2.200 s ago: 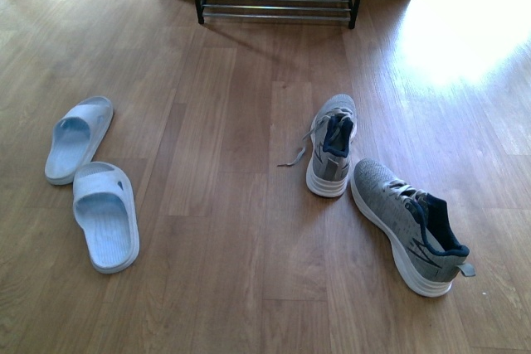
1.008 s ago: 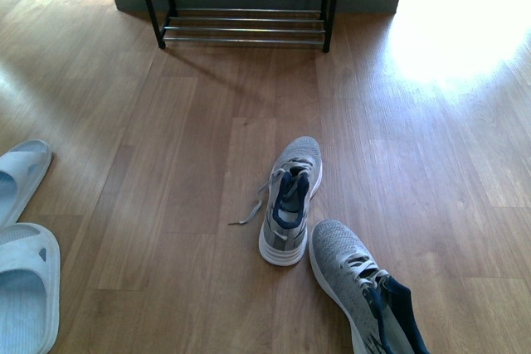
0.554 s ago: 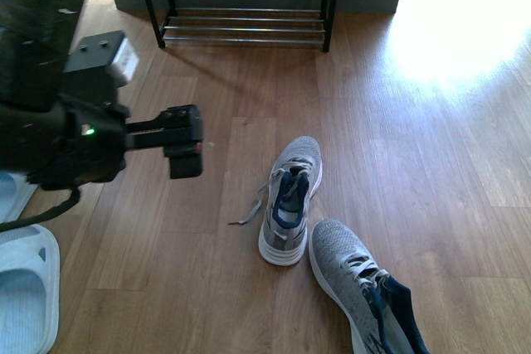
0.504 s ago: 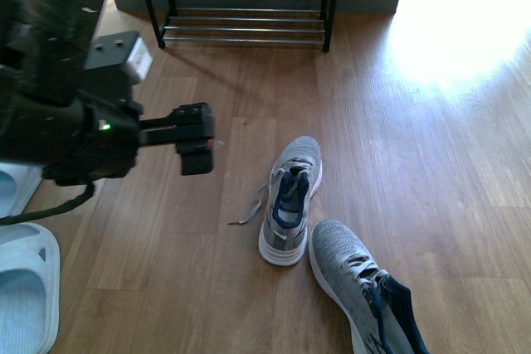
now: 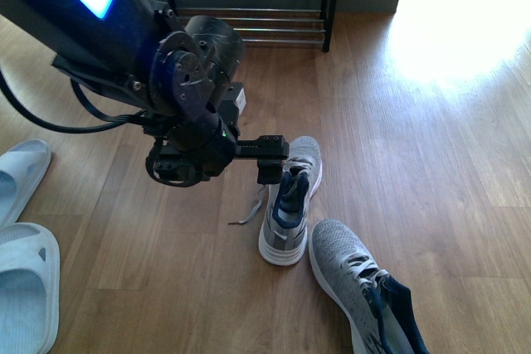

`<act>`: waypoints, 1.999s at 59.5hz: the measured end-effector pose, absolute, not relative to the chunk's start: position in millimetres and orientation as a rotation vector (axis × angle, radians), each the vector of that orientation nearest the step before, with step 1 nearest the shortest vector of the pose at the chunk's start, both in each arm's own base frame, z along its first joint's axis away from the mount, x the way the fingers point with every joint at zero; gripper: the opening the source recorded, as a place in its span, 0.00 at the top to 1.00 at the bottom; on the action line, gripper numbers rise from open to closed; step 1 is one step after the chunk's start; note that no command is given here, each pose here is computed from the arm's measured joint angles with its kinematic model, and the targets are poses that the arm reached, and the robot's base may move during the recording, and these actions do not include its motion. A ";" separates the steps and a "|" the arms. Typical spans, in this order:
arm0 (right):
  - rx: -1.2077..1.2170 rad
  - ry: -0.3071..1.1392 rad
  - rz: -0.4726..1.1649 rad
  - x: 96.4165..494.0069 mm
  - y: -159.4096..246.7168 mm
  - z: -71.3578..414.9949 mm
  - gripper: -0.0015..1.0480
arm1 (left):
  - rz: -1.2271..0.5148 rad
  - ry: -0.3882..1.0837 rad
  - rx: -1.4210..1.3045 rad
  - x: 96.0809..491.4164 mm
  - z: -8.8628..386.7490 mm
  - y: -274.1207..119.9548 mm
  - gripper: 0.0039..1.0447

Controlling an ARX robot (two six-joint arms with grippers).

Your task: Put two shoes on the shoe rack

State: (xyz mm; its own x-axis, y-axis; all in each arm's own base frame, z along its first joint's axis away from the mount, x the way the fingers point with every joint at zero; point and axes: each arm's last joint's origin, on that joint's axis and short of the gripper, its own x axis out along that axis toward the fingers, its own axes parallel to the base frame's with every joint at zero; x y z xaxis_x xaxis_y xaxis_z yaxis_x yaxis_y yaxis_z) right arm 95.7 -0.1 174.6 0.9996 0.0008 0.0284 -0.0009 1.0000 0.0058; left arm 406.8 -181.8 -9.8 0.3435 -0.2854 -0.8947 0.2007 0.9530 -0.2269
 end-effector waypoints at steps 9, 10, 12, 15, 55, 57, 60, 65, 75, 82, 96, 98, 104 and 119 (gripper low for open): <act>0.006 -0.028 0.001 95.7 -0.1 174.6 0.09 | -0.339 1.216 -0.028 430.6 -25.1 -193.8 0.09; 0.006 -0.028 0.001 95.7 -0.1 174.6 0.09 | -0.337 1.218 -0.024 432.0 -25.7 -194.3 0.09; 0.006 -0.028 0.000 95.7 -0.1 174.6 0.09 | -0.337 1.227 -0.009 436.4 -28.5 -197.1 0.09; 0.006 -0.028 0.001 95.7 -0.1 174.6 0.09 | -0.344 1.237 0.014 442.3 -32.3 -200.0 0.09; 0.006 -0.028 0.000 95.7 -0.1 174.6 0.09 | -0.388 1.288 0.284 466.7 -98.6 -255.7 0.18; 0.006 -0.028 0.001 95.7 -0.1 174.6 0.09 | -0.384 1.278 0.295 468.4 -100.0 -256.0 0.23; 0.006 -0.028 0.001 95.7 -0.1 174.6 0.09 | -0.379 1.266 0.311 469.6 -102.5 -256.4 0.31; 0.006 -0.028 0.000 95.7 -0.1 174.6 0.09 | -0.379 1.241 0.337 471.6 -103.2 -257.2 0.43; 0.006 -0.028 0.000 95.7 -0.1 174.6 0.09 | -0.390 1.216 0.371 474.1 -108.8 -258.0 0.79; 0.006 -0.028 0.001 95.7 -0.1 174.6 0.09 | -0.397 1.212 0.379 474.9 -111.6 -258.2 0.99; 0.006 -0.028 0.001 95.7 -0.1 174.6 0.09 | -0.362 1.134 0.340 472.0 -101.5 -246.1 0.99; 0.006 -0.028 0.001 95.7 -0.1 174.6 0.09 | -0.341 1.115 0.335 469.5 -94.6 -240.0 0.99; 0.006 -0.028 0.001 95.7 -0.1 174.6 0.09 | -0.279 1.043 0.321 462.4 -63.9 -219.2 0.99; 0.006 -0.028 0.001 95.7 -0.1 174.6 0.09 | -0.133 0.789 0.253 421.5 44.9 -171.6 0.99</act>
State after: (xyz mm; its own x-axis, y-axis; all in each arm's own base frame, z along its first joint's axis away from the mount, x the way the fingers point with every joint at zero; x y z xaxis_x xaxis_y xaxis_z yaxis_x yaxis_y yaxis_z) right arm 95.7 -0.1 174.6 0.9996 0.0008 0.0284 -0.0009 1.0000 0.0058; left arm 421.5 -171.6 44.9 0.6986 -0.0241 -0.7151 0.2120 0.9615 0.1746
